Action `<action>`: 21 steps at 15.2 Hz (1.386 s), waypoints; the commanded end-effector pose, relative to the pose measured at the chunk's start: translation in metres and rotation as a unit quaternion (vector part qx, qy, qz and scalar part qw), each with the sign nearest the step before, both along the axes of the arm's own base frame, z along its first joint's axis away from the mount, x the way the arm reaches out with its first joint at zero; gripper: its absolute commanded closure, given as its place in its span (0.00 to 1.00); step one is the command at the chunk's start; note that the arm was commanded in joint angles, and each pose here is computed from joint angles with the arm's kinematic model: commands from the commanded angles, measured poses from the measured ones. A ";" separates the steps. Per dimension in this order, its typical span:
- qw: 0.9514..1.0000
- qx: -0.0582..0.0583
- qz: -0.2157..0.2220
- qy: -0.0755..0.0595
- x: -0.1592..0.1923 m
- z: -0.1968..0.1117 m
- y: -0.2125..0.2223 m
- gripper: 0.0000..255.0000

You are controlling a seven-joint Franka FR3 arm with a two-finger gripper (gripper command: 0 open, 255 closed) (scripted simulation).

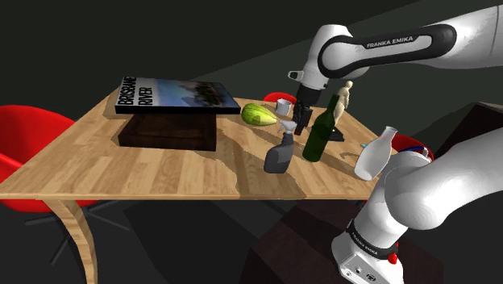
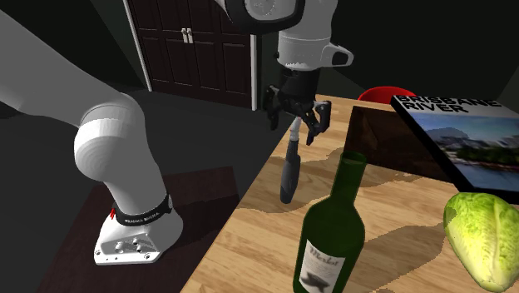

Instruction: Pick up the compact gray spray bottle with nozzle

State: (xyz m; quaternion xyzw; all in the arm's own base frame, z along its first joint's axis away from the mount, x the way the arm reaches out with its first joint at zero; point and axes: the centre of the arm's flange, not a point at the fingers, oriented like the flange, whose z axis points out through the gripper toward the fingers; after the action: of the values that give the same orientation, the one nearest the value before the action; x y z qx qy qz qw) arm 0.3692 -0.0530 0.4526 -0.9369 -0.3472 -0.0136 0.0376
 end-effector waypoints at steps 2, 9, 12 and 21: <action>1.000 0.000 0.000 0.000 0.000 -0.002 0.000 1.00; 1.000 0.000 0.000 0.000 0.000 -0.002 0.000 1.00; 1.000 0.000 0.000 0.000 0.000 0.008 0.000 1.00; 1.000 0.000 0.000 0.000 0.000 0.056 0.000 1.00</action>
State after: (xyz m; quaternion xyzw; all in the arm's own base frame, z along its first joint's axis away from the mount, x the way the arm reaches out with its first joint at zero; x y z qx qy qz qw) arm 0.3689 -0.0520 0.5029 -0.9369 -0.3473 -0.0139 0.0375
